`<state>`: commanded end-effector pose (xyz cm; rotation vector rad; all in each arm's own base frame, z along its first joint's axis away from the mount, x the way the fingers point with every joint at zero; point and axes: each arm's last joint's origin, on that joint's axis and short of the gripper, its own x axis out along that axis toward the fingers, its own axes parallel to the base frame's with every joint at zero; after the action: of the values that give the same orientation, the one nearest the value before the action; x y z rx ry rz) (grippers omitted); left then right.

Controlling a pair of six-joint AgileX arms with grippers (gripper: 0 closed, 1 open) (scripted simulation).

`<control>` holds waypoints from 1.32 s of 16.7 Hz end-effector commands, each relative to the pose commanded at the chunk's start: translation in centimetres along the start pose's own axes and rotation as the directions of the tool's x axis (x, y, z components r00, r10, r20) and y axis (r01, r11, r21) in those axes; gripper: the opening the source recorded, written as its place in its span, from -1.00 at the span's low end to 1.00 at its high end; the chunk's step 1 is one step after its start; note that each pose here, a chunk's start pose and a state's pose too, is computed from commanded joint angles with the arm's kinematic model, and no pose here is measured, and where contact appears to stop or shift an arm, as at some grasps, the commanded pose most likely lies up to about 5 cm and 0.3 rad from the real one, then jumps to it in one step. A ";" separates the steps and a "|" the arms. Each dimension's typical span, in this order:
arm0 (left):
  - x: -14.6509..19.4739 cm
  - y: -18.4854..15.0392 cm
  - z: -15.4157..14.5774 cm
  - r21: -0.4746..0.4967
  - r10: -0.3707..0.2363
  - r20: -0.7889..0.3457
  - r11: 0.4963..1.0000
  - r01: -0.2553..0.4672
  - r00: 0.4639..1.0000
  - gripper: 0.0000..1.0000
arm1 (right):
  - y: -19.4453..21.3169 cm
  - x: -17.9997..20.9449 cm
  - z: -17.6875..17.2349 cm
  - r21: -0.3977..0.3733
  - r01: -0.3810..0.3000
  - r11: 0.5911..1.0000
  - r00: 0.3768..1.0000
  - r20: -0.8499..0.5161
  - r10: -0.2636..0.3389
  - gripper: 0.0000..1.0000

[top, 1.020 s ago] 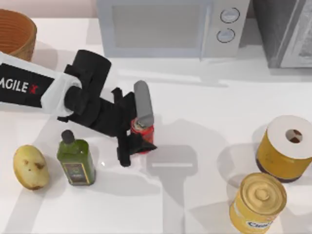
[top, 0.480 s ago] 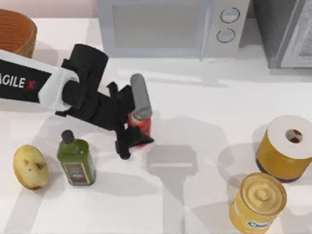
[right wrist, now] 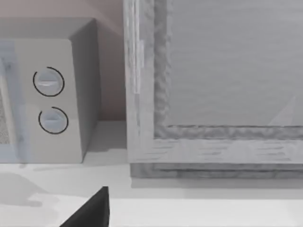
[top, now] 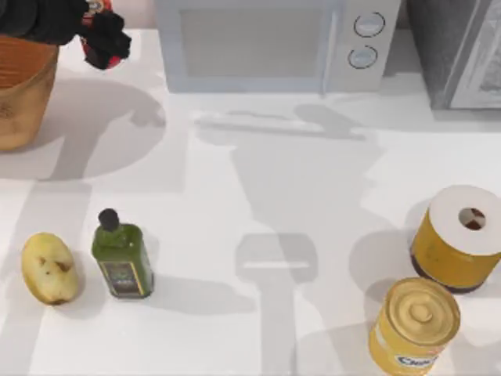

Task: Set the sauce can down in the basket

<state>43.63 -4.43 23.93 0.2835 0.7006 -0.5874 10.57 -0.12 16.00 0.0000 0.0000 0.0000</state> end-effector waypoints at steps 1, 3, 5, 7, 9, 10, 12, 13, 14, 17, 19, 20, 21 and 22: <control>-2.3 2.0 0.9 -0.075 0.072 0.004 0.995 -0.072 0.997 -1.00 | 0.0 0.0 0.0 0.000 0.000 1.000 1.000 0.000 0.000 1.00; -6.7 5.4 1.8 -0.211 0.196 -0.022 0.958 -0.196 0.980 -1.00 | 0.0 0.0 0.0 0.000 0.000 1.000 1.000 0.000 0.000 1.00; -10.7 7.8 1.6 -0.315 0.290 -0.075 0.901 -0.298 0.954 -1.00 | 0.0 0.0 0.0 0.000 0.000 1.000 1.000 0.000 0.000 1.00; -13.8 9.2 1.0 -0.386 0.355 -0.123 0.843 -0.375 0.927 -1.00 | 0.0 0.0 0.0 0.000 0.000 1.000 1.000 0.000 0.000 1.00; -15.3 9.9 0.5 -0.420 0.385 -0.151 0.809 -0.412 0.910 -1.00 | 0.0 0.0 0.0 0.000 0.000 1.000 1.000 0.000 0.000 1.00; -15.5 9.9 0.5 -0.423 0.387 -0.153 0.806 -0.414 0.909 -1.00 | 0.0 0.0 0.0 0.000 0.000 1.000 1.000 0.000 0.000 1.00; -15.5 9.9 0.5 -0.423 0.387 -0.153 0.806 -0.414 0.909 -1.00 | 0.0 0.0 0.0 0.000 0.000 1.000 1.000 0.000 0.000 1.00; -15.2 9.9 0.5 -0.418 0.384 -0.154 0.810 -0.412 0.910 -1.00 | 0.0 0.0 0.0 0.000 0.000 1.000 1.000 0.000 0.000 1.00; -15.1 9.9 0.4 -0.418 0.384 -0.154 0.809 -0.412 0.910 -1.00 | 0.0 0.0 0.0 0.000 0.000 1.000 1.000 0.000 0.000 1.00; -13.8 10.5 0.0 -0.419 0.387 -0.152 0.808 -0.413 0.910 -1.00 | 0.0 0.0 0.0 0.000 0.000 1.000 1.000 0.000 0.000 1.00; -12.8 10.8 -0.4 -0.419 0.387 -0.152 0.808 -0.414 0.909 -1.00 | 0.0 0.0 0.0 0.000 0.000 1.000 1.000 0.000 0.000 1.00; -12.3 11.0 -0.6 -0.420 0.388 -0.152 0.807 -0.414 0.909 -1.00 | 0.0 0.0 0.0 0.000 0.000 1.000 1.000 0.000 0.000 1.00; -11.8 11.1 -0.8 -0.421 0.387 -0.151 0.807 -0.414 0.909 -1.00 | 0.0 0.0 0.0 0.000 0.000 1.000 1.000 0.000 0.000 1.00; -11.3 11.2 -1.0 -0.422 0.385 -0.153 0.807 -0.413 0.910 -1.00 | 0.0 0.0 0.0 0.000 0.000 1.000 1.000 0.000 0.000 1.00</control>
<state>42.84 9.66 31.45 0.0126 0.7861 -0.0018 10.57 -0.12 16.00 0.0000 0.0000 0.0000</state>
